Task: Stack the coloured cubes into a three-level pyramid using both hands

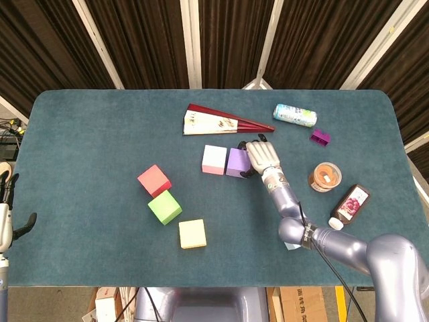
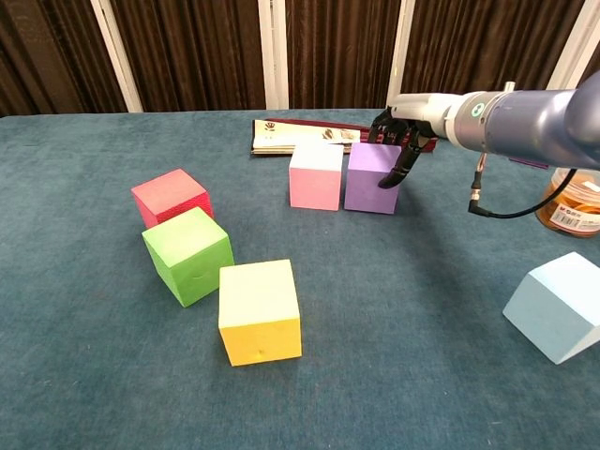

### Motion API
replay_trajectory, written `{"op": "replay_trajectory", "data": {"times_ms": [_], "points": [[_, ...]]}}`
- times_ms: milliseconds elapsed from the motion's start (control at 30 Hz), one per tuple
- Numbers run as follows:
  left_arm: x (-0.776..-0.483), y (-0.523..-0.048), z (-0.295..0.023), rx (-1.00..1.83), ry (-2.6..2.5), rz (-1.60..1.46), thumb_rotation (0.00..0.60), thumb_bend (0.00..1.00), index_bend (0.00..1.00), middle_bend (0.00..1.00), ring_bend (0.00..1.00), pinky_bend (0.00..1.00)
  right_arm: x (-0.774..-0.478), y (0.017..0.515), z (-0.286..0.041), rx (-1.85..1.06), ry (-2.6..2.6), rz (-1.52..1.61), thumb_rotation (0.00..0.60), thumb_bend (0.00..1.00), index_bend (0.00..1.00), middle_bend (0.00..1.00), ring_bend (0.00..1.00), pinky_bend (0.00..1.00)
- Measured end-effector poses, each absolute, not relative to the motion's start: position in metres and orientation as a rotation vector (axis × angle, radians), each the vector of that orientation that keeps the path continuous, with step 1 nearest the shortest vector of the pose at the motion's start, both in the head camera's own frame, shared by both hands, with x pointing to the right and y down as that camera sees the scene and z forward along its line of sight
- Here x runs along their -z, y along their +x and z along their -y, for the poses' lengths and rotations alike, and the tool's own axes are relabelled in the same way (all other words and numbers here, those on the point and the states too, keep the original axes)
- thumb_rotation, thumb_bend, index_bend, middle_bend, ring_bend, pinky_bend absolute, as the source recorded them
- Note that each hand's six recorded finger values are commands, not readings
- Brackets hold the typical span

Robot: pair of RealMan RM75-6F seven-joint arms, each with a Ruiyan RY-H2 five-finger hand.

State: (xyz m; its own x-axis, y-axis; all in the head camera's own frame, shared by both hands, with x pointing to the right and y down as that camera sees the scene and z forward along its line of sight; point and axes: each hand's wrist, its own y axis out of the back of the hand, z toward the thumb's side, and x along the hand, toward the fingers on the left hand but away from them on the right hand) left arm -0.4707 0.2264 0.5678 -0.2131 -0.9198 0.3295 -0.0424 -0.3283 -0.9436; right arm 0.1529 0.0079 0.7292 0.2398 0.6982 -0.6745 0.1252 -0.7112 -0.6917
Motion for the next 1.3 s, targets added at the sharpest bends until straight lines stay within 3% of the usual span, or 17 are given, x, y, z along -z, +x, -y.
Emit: {"op": "replay_trajectory", "data": {"times_ms": [900,1300], "points": [[-0.5687,-0.4725,-0.2256,1.633,-1.344,-1.198,0.600,0.36,0.05,0.00,0.00,0.00,-0.7364,0.1460,-0.0094,-1.498,-2.018,0.745,0.600,0.27,0.48,0.39,0.25,0.00],[-0.5688,-0.4725,-0.2258,1.634,-1.346,-1.197,0.600,0.36,0.05,0.00,0.00,0.00,-0.7377,0.1457,-0.0116,-1.509,-2.025,0.723,0.600,0.27,0.34,0.31,0.19,0.00]]}}
